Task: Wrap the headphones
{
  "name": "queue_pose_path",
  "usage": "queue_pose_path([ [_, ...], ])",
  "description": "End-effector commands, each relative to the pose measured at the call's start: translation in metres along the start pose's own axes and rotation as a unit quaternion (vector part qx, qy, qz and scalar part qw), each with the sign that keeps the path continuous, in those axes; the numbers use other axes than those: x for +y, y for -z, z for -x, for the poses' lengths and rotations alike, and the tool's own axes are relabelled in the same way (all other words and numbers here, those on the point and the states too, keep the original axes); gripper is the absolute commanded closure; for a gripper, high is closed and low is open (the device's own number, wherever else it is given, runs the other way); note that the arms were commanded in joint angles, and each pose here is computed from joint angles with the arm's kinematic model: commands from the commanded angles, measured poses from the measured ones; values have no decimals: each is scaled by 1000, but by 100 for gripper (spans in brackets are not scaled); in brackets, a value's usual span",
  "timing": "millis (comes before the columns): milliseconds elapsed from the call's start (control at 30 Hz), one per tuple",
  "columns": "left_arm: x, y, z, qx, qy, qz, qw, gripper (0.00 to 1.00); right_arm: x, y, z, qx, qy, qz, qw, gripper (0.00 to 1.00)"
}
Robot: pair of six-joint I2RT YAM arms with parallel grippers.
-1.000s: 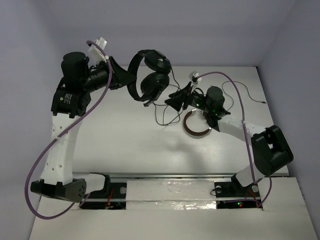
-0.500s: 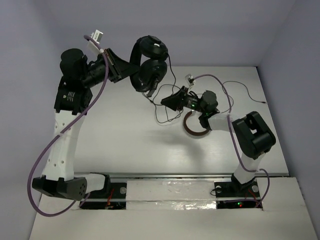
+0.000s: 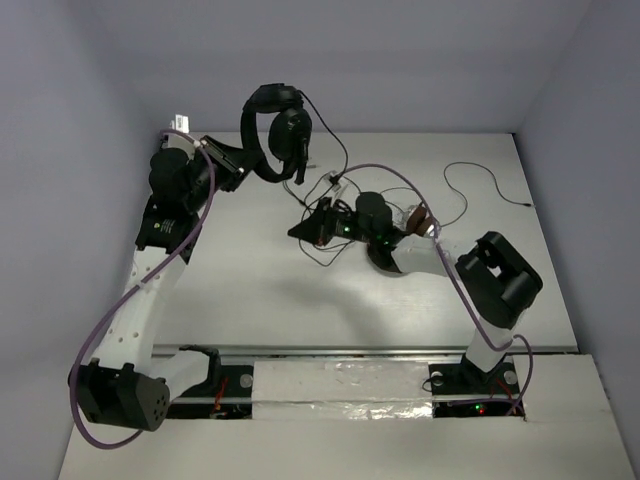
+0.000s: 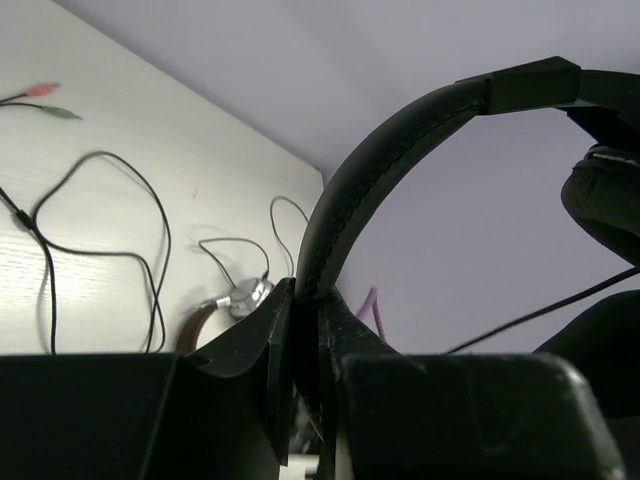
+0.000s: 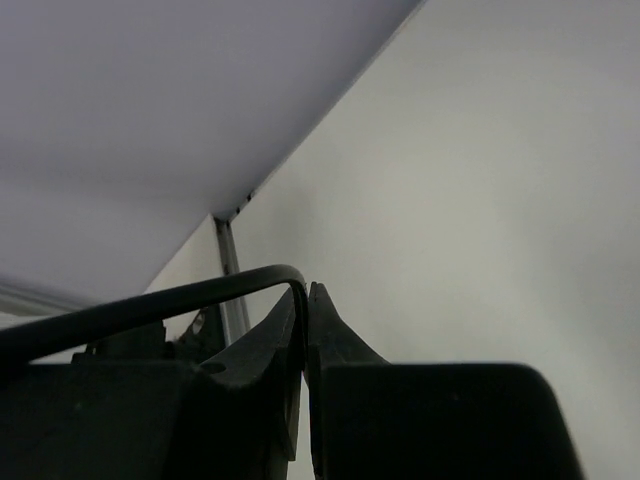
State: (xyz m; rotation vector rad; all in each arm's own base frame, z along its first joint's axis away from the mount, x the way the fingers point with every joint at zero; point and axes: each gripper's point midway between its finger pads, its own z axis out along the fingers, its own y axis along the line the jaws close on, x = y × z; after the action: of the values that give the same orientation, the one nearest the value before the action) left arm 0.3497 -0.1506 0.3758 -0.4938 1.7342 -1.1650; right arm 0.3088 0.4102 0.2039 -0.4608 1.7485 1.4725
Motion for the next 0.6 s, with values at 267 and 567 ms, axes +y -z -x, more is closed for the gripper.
queue_pose_path([
  [267, -34, 26, 62, -182, 32, -66, 980, 100, -1, -1, -88, 108, -18, -151, 982, 100],
  [567, 1, 8, 68, -218, -7, 34, 975, 100, 34, 13, -132, 156, 13, -174, 972, 100],
])
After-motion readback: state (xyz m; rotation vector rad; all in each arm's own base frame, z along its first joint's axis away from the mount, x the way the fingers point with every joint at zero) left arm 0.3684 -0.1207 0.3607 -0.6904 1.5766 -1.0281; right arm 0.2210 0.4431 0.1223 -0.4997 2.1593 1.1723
